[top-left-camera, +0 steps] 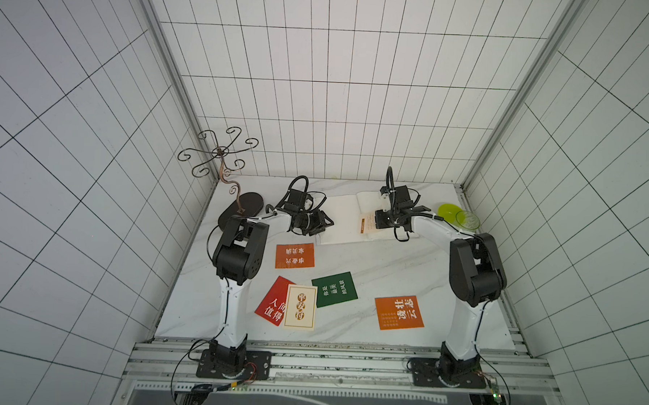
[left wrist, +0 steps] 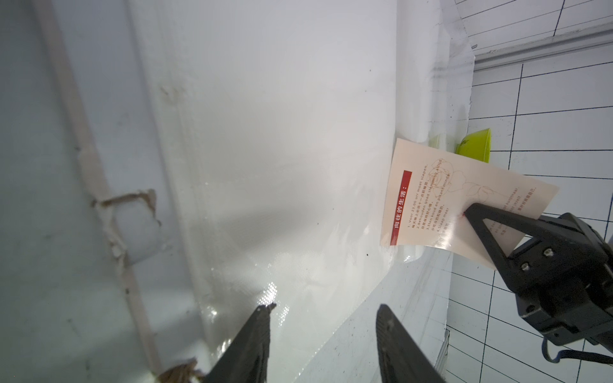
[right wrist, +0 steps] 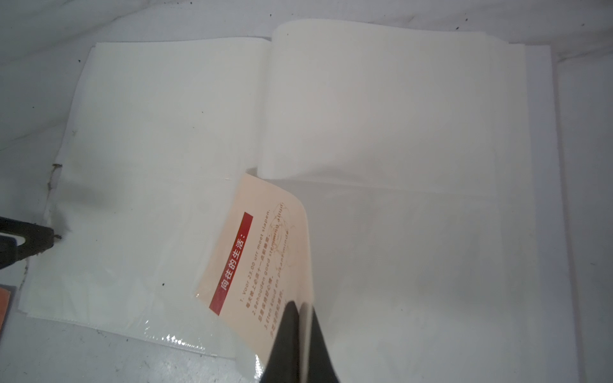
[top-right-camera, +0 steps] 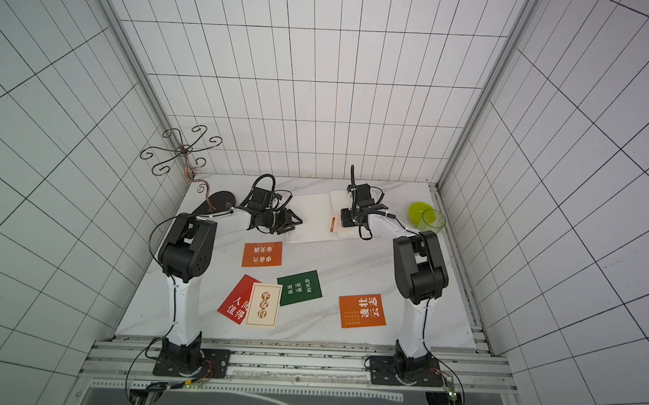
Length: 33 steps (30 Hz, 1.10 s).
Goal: Place the photos into the photo albums
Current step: Insert the photo into the photo album.
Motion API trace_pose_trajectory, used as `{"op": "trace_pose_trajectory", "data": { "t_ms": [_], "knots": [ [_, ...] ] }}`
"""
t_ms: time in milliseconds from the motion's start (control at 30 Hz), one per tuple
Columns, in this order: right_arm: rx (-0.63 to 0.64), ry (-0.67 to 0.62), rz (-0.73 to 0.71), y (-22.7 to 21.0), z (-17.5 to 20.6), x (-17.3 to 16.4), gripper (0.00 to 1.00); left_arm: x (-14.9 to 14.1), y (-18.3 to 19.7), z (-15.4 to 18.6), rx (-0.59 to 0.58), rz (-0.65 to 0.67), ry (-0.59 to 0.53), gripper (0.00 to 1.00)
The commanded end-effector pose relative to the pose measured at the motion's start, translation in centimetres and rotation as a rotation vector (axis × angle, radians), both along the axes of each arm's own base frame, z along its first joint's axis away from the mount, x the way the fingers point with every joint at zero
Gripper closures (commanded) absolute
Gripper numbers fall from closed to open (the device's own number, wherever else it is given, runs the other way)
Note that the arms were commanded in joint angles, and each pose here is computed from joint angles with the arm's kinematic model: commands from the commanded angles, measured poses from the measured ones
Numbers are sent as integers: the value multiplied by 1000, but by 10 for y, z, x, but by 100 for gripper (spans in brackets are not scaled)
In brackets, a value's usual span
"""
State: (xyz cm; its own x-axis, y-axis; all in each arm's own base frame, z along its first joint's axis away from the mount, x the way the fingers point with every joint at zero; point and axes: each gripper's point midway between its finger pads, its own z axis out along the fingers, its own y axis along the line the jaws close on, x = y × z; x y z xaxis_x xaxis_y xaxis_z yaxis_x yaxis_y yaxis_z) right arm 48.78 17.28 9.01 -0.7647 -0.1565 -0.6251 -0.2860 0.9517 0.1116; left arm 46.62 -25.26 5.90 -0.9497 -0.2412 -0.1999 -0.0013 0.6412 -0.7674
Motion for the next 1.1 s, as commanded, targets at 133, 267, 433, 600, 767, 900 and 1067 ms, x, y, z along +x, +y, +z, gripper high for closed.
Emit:
{"op": "trace_pose_trajectory", "data": {
  "t_ms": [133,267,433,600,767,900,1067],
  "knots": [
    [73,46,44,18,0,3,100,2,5,1,11,11,-12,48],
    [102,71,55,18,-5,2,100,2,6,-1,17,12,-11,48],
    [127,77,65,16,-4,5,100,3,9,-5,23,18,-3,48],
    [107,94,39,0,-3,0,100,4,12,-5,23,23,-4,48],
    [123,94,46,-4,-1,-1,100,5,13,-5,23,26,-4,48],
    [172,100,83,8,-1,1,100,5,14,-7,25,29,0,48],
    [206,110,115,23,-6,6,100,5,16,-10,31,31,4,48]
  ]
}}
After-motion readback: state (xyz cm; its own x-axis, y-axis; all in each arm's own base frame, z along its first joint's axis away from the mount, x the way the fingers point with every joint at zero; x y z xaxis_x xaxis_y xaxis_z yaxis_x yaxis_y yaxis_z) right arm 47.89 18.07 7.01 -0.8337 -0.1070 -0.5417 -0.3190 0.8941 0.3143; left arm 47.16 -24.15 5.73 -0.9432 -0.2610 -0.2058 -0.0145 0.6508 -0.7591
